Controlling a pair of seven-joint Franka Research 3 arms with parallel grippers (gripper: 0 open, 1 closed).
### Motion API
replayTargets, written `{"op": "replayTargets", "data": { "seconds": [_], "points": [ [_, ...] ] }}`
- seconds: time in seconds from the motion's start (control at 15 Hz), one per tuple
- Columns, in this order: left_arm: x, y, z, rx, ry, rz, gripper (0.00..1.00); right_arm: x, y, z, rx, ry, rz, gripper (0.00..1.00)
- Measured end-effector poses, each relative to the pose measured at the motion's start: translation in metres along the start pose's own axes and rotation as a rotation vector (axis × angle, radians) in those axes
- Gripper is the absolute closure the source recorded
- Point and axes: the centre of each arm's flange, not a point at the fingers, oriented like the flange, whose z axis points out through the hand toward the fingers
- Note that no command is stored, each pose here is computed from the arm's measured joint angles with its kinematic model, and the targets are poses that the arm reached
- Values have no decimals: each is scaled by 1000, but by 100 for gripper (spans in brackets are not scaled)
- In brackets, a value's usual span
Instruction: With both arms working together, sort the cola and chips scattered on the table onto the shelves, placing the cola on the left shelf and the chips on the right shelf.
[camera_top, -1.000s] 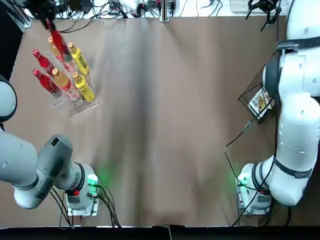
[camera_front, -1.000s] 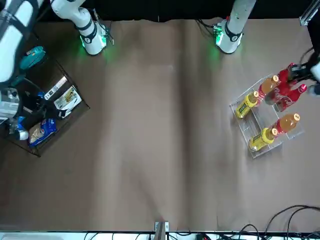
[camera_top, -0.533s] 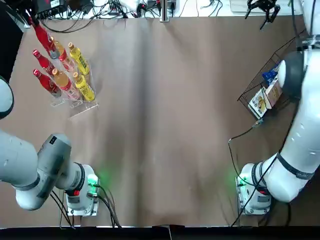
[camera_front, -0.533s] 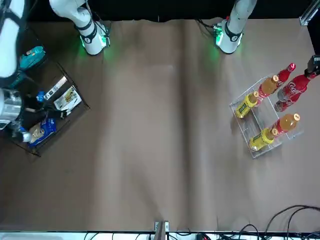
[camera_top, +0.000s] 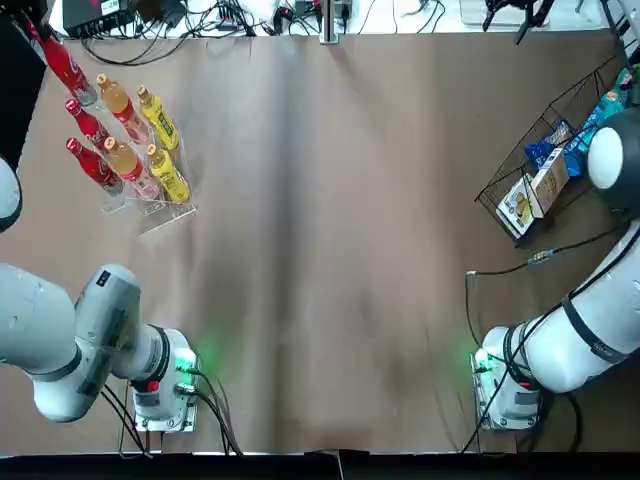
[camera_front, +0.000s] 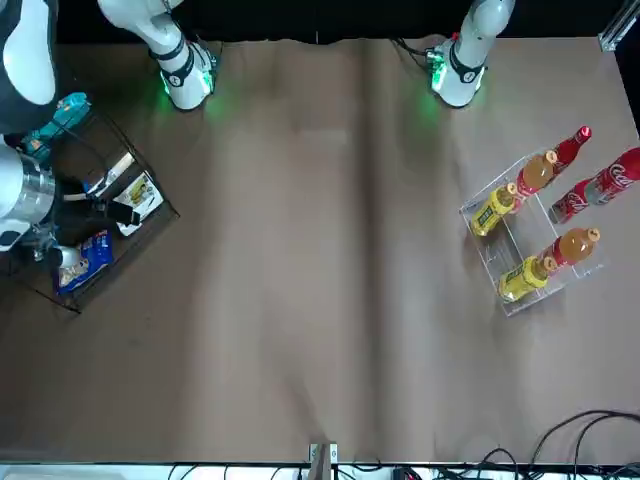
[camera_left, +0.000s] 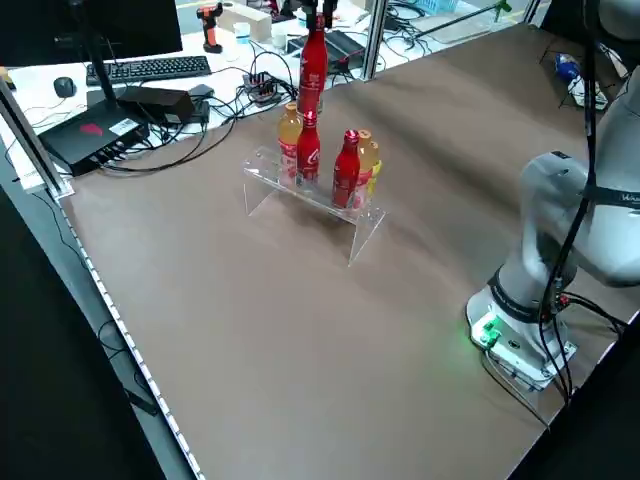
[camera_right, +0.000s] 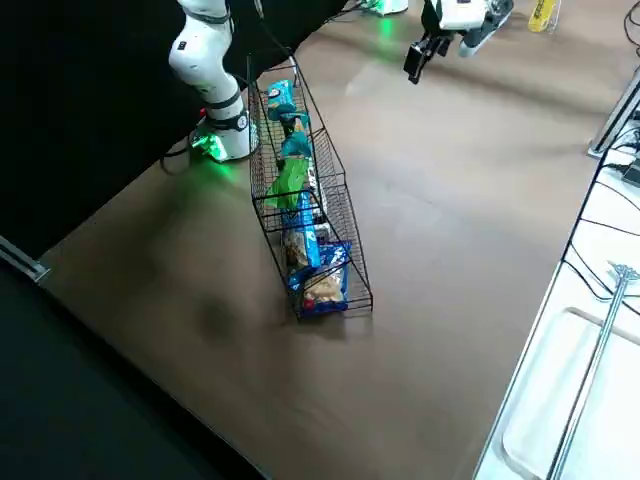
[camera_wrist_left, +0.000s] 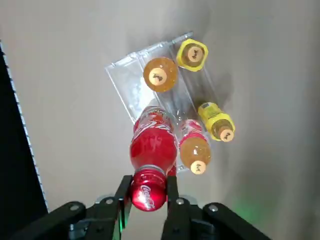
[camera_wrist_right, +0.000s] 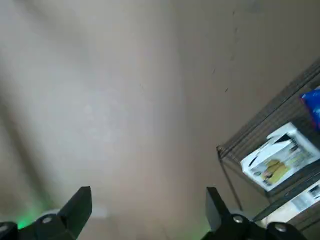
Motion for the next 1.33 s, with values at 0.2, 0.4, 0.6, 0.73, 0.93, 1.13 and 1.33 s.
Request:
{"op": "replayTargets", "data": {
  "seconds": [0.2,0.4,0.6,0.73,0.93,1.13,1.33],
  "points": [
    [-5,-17,-8,11,28,20,69,-12,-24,-13,-79,66,-81,0],
    [-8,-37,-9,17,61,16,69,-20,-33,-24,-97,111,-116,0],
    [-5,-50,-6,13,90,7,69,-23,-4,-26,-104,183,-220,0],
    [-4,-54,-4,6,91,4,69,-30,4,-22,-108,196,-242,0],
    [-4,-59,0,-2,88,0,69,-39,1,-18,-111,191,-253,0],
    [-1,-70,12,-17,71,1,69,-41,-4,-20,-112,200,-263,0],
    [6,-87,36,-49,44,4,69,-46,1,-31,-116,192,-253,0]
  ]
}}
